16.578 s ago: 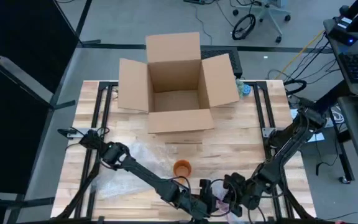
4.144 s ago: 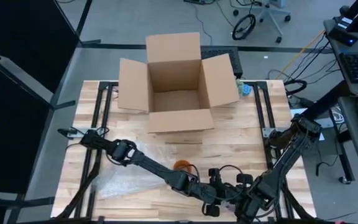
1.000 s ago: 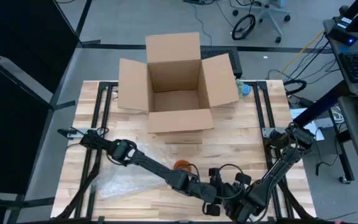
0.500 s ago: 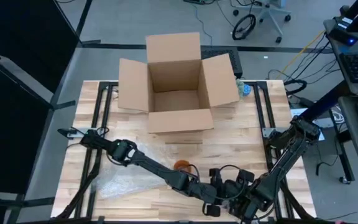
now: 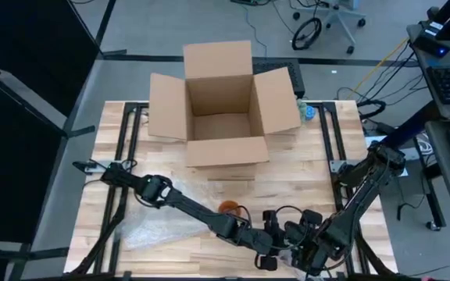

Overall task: Wrap mug
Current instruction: Wrap the pink mug with the transparent bubble wrap

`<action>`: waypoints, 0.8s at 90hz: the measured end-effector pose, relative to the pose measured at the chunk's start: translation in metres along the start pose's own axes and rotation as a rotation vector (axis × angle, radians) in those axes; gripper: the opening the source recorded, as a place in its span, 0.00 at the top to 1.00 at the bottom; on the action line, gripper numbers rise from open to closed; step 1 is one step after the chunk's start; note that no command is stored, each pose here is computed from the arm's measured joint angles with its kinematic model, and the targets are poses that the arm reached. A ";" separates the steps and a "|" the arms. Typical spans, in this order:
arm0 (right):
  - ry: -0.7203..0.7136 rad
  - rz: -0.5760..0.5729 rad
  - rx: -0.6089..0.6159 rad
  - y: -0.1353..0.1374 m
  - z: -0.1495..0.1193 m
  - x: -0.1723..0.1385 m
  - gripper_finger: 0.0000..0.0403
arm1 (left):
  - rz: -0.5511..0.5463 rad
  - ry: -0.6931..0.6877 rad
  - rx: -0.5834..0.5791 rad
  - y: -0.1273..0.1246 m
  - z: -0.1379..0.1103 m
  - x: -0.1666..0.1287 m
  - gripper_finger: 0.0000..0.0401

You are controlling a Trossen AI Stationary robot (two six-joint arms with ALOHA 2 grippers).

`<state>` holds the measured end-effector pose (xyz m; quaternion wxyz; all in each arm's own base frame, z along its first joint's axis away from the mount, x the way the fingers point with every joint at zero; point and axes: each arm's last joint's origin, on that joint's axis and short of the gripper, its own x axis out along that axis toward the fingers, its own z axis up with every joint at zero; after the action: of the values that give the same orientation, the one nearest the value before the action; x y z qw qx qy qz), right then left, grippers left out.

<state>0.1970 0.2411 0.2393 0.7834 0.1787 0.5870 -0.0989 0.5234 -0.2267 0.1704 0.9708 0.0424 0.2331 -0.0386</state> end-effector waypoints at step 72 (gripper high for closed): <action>-0.036 -0.068 -0.064 0.014 -0.022 0.025 0.28 | -0.004 -0.006 -0.002 0.000 0.000 0.000 0.61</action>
<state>0.1894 0.2639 0.2120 0.7953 0.1317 0.5815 -0.1096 0.5237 -0.2269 0.1708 0.9714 0.0410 0.2303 -0.0403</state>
